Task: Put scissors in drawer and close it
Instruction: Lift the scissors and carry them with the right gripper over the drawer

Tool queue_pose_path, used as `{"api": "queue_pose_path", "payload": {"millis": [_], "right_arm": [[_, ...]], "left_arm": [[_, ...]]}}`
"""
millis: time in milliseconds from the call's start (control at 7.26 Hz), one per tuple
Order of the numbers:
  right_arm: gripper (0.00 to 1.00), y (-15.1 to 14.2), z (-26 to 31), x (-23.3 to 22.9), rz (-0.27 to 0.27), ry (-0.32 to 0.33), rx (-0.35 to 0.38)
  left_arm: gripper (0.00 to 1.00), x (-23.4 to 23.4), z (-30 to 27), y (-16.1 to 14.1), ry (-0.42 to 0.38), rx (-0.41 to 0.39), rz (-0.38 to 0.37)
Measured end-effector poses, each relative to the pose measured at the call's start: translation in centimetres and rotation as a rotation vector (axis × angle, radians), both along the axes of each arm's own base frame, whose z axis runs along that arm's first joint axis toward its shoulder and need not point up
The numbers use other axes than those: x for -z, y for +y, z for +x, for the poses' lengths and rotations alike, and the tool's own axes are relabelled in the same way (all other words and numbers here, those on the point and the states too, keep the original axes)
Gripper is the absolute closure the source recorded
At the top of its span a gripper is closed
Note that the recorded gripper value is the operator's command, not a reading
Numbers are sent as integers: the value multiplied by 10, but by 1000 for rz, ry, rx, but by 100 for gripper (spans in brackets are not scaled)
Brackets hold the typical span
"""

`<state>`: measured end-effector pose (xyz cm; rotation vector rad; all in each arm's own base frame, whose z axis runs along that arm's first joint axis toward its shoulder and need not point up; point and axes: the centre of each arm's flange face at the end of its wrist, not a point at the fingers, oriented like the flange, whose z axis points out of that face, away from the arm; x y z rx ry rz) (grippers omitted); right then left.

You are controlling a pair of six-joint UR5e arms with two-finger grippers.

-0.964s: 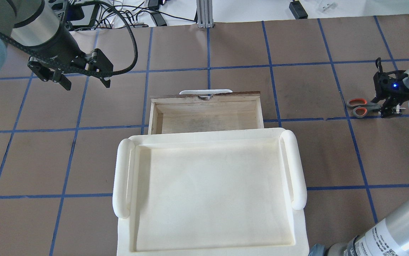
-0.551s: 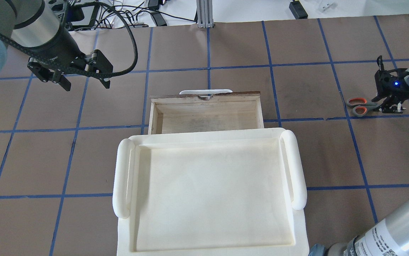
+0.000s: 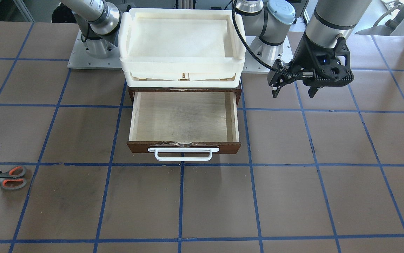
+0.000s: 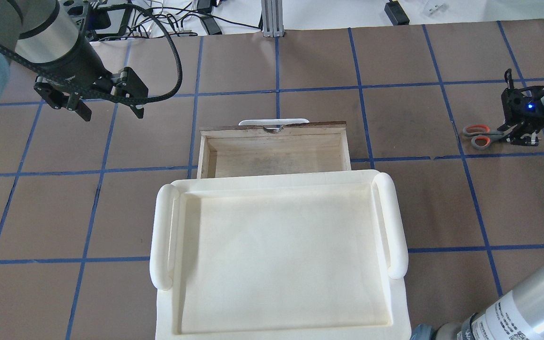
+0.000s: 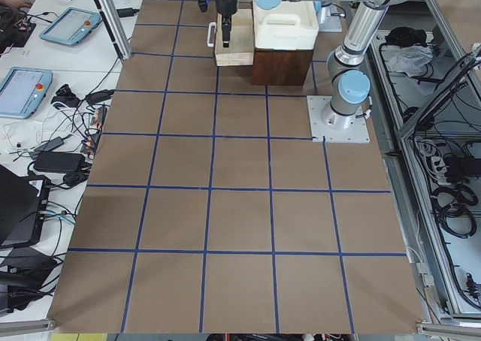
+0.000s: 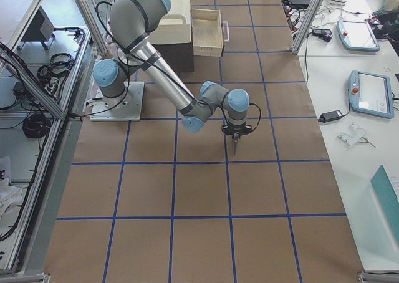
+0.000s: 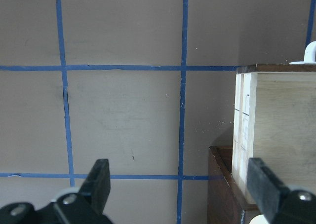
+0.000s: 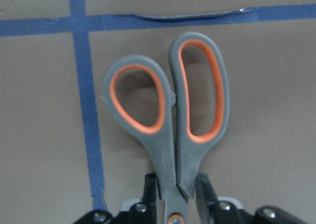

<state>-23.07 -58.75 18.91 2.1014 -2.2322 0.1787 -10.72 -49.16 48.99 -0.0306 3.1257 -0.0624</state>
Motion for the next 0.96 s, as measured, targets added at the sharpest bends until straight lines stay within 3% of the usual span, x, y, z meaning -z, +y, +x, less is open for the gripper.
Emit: {"api": "queue_pose_path", "payload": {"millis": [413,964], "right_arm": [[93,-2,30,-72,-51,1,-34],[96,5,172,-215,-72,-8,-153]], "left_arm": [[0,0,0,0,-1,0,1],[0,0,0,0,-1,0,1]]}}
